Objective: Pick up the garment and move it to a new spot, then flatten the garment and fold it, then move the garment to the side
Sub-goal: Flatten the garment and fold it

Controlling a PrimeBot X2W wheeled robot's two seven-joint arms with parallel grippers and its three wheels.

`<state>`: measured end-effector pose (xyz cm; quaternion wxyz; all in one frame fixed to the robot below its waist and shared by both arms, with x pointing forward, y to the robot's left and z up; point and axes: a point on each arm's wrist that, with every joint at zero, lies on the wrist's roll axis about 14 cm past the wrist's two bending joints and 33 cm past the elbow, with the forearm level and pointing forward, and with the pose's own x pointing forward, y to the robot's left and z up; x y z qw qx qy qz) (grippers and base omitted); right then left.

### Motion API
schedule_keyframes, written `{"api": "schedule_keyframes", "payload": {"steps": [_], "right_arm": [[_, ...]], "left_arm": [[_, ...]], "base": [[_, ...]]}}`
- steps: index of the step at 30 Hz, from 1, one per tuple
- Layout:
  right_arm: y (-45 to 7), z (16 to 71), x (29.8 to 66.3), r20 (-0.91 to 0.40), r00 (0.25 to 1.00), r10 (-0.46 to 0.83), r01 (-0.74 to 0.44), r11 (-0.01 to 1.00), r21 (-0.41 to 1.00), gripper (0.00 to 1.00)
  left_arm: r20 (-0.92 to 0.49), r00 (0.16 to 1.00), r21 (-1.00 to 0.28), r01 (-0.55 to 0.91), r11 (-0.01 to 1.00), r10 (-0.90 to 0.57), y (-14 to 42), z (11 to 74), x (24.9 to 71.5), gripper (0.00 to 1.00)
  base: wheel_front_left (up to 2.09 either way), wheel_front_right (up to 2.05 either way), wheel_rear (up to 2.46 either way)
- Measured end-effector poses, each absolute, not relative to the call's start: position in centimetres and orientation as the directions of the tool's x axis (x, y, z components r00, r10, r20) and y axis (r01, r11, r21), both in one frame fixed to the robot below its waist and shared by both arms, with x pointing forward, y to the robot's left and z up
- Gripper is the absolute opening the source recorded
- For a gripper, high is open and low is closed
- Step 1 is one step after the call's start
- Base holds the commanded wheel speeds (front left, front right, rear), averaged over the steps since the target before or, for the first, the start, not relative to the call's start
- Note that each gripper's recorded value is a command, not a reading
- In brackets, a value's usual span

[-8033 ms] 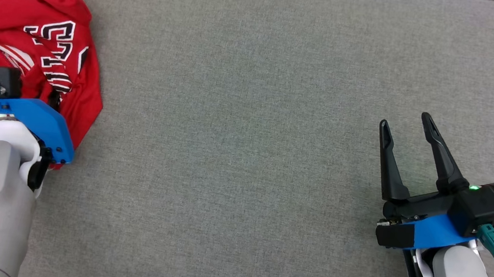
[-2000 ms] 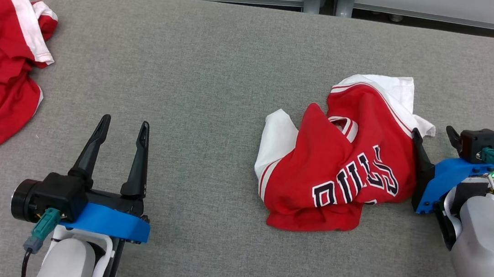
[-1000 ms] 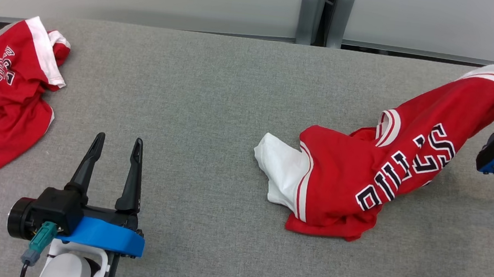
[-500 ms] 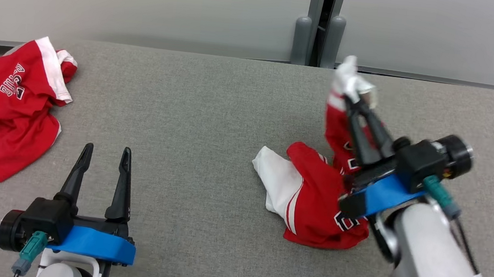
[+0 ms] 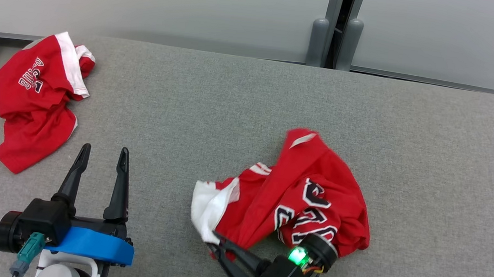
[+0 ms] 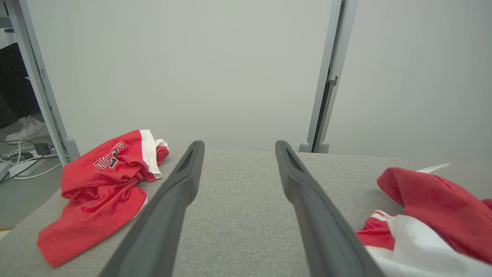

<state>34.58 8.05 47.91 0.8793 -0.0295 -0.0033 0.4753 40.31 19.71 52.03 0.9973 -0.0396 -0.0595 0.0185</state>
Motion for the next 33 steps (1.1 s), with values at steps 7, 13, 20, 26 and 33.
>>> {"api": "schedule_keyframes", "payload": {"steps": [7, 13, 20, 26, 33], "right_arm": [[9.6, 44.0, 30.8, -0.139, 0.458, 0.878, -0.886, 0.463, 0.010, 0.45], [9.6, 46.3, 32.2, -0.072, 0.493, 0.867, -0.869, 0.494, -0.001, 1.00], [6.2, 52.1, 38.1, 0.087, 0.615, 0.784, -0.778, 0.621, -0.100, 1.00], [1.6, 56.4, 44.2, 0.176, 0.712, 0.680, -0.648, 0.733, -0.209, 1.00], [-0.4, 57.9, 48.9, 0.114, 0.754, 0.647, -0.587, 0.742, -0.324, 1.00]], "left_arm": [[0.114, 0.992, -0.083, -0.039, 0.996, 0.048, 19.8, 51.9, 40.3, 1.00], [0.114, 0.993, -0.085, -0.034, 0.996, 0.044, 19.5, 51.9, 40.4, 1.00], [0.114, 0.993, -0.088, -0.025, 0.996, 0.035, 19.2, 51.9, 40.6, 1.00], [0.099, 0.995, -0.088, -0.017, 0.996, 0.026, 18.8, 51.3, 41.0, 1.00], [0.089, 0.996, -0.091, -0.020, 0.996, 0.028, 19.0, 50.9, 41.4, 1.00]], "base": [[0.00, 0.00, 0.00], [0.00, 0.00, 0.00], [0.00, 0.00, 0.00], [0.00, 0.00, 0.00], [0.00, 0.00, 0.00]]}}
